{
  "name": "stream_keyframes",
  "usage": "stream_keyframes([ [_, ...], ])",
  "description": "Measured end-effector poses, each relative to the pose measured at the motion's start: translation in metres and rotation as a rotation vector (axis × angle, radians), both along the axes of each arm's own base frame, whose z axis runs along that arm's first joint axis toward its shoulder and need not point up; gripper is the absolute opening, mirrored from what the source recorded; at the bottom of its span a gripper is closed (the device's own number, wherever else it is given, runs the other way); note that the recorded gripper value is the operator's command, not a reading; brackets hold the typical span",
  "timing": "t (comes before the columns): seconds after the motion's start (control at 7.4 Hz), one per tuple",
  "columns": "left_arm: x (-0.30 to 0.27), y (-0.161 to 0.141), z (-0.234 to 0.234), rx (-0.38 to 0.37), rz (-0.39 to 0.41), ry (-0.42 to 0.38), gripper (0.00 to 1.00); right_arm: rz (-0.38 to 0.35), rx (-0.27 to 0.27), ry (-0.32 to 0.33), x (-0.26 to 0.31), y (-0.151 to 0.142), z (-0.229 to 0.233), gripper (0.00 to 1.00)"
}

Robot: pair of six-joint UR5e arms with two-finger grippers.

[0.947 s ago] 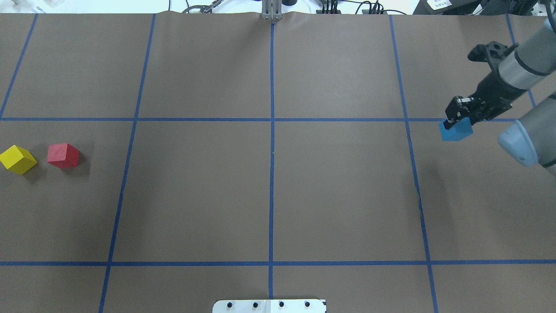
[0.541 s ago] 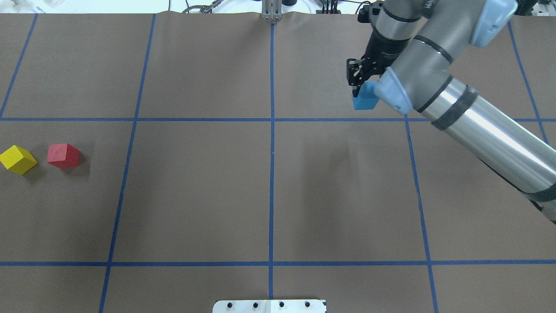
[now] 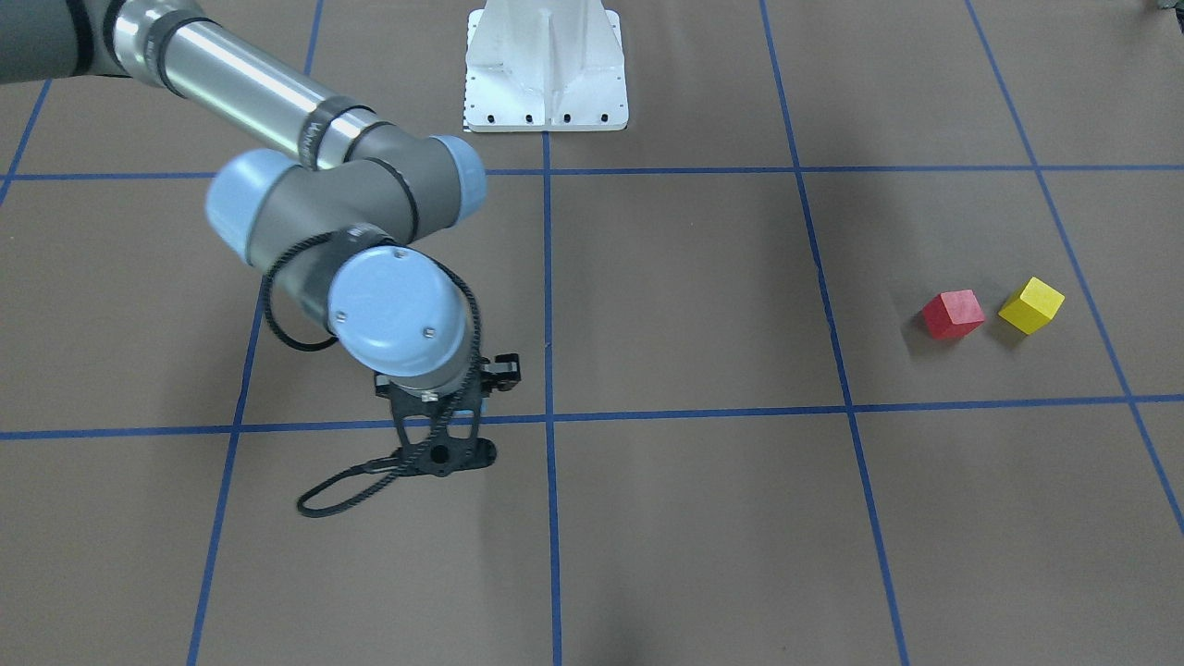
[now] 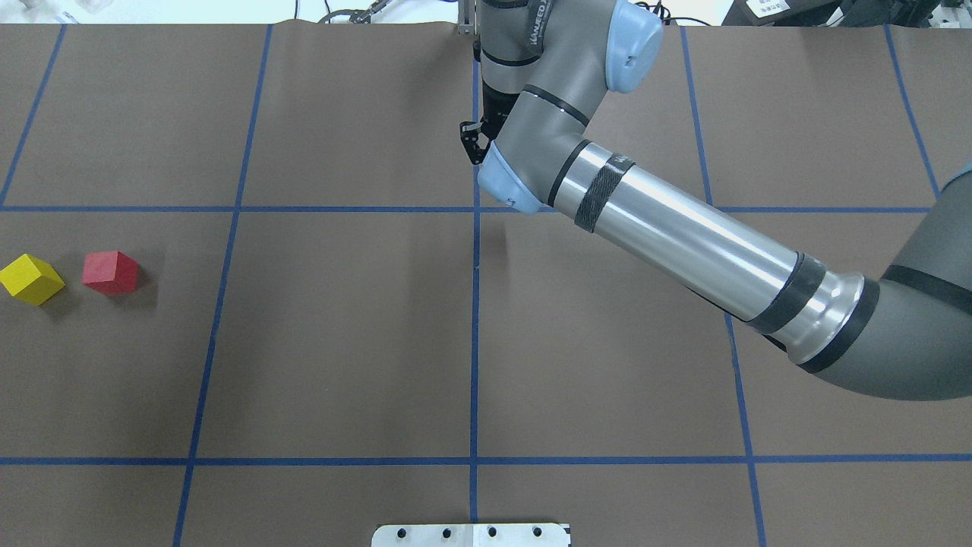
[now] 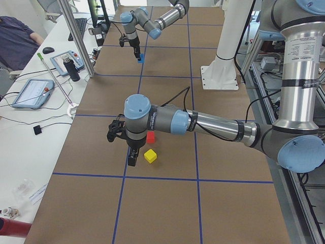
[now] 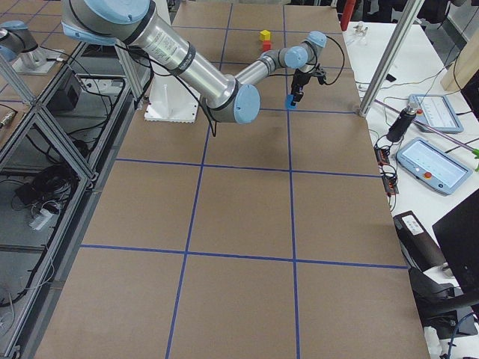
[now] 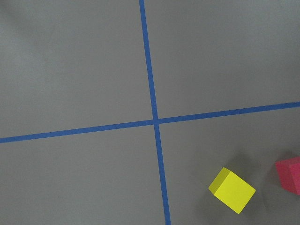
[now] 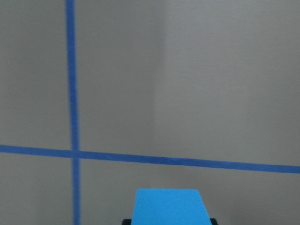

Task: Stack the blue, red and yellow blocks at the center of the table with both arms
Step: 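Carry the blue cube with the right gripper to the table center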

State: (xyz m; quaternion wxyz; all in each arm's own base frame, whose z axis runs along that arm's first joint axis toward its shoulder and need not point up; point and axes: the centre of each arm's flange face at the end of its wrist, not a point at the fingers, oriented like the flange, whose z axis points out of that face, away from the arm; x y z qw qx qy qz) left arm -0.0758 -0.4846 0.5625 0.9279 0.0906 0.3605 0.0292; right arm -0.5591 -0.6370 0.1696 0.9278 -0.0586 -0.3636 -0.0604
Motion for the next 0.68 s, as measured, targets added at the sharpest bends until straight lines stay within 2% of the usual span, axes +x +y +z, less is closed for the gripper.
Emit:
stream_keyframes([
  [0.68,-0.001,0.0,-0.003,0.007,-0.003,0.001,1.0,-0.018,-0.021,-0.012,-0.058,0.044,-0.009,0.0],
])
